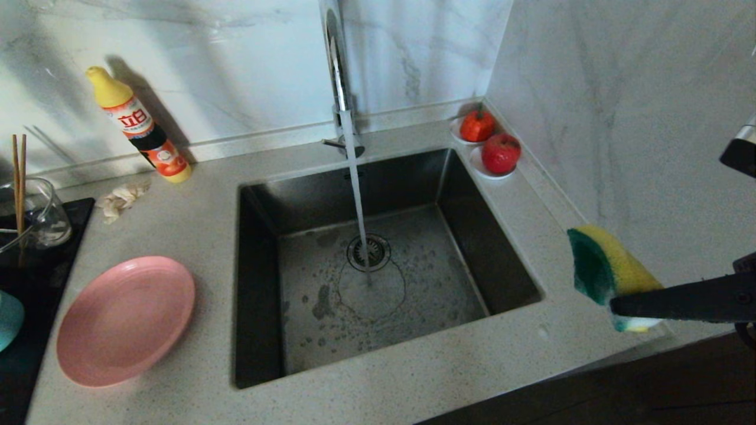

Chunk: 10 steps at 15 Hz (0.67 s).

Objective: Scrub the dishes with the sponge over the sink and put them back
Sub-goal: Wash the plate

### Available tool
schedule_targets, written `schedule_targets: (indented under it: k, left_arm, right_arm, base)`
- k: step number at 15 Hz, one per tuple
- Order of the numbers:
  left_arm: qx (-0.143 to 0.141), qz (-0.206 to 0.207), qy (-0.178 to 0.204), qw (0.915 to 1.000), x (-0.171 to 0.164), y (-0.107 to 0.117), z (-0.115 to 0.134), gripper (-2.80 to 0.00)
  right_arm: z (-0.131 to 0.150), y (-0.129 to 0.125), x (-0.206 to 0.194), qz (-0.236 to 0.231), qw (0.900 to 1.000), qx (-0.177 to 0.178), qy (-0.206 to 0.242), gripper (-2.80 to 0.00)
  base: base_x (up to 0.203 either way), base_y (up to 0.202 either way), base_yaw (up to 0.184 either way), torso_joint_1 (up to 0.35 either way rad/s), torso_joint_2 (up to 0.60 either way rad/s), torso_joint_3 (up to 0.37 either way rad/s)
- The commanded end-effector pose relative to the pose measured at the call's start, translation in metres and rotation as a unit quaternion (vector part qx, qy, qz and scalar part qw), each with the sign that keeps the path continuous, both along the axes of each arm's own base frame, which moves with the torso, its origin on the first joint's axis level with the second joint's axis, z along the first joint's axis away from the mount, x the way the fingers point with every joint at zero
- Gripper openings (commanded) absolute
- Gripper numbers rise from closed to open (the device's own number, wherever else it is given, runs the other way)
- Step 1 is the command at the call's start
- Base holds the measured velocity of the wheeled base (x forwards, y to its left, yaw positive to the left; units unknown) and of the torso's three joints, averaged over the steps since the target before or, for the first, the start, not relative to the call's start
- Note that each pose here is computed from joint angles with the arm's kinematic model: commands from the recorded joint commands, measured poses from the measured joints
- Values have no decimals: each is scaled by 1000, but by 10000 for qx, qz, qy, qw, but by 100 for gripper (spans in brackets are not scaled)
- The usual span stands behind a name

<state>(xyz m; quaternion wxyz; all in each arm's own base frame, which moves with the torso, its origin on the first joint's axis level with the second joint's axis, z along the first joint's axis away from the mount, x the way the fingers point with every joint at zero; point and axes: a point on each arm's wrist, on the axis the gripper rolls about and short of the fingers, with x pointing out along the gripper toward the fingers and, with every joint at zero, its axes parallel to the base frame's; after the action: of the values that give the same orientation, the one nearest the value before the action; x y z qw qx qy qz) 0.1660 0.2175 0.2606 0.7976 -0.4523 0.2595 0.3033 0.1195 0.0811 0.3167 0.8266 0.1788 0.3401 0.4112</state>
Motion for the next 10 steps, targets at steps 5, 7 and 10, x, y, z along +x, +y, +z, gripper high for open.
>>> schedule_targets:
  k: [5, 7, 10]
  left_arm:
    - [-366, -1412, 628, 9873, -1, -48, -14, 0]
    - [-520, -1707, 921, 9796, 6, -46, -35, 0]
    - [-797, -1838, 1180, 9726, 16, -37, -57, 0]
  right_arm:
    - [0, 0, 0, 12, 10000, 6, 23, -280]
    - [-1, 0, 1, 12, 10000, -5, 43, -280]
    - [0, 0, 0, 12, 10000, 1, 31, -280]
  base:
    - [0, 0, 0, 0, 0, 0]
    - [0, 0, 0, 0, 0, 0]
    - [0, 0, 0, 0, 0, 0]
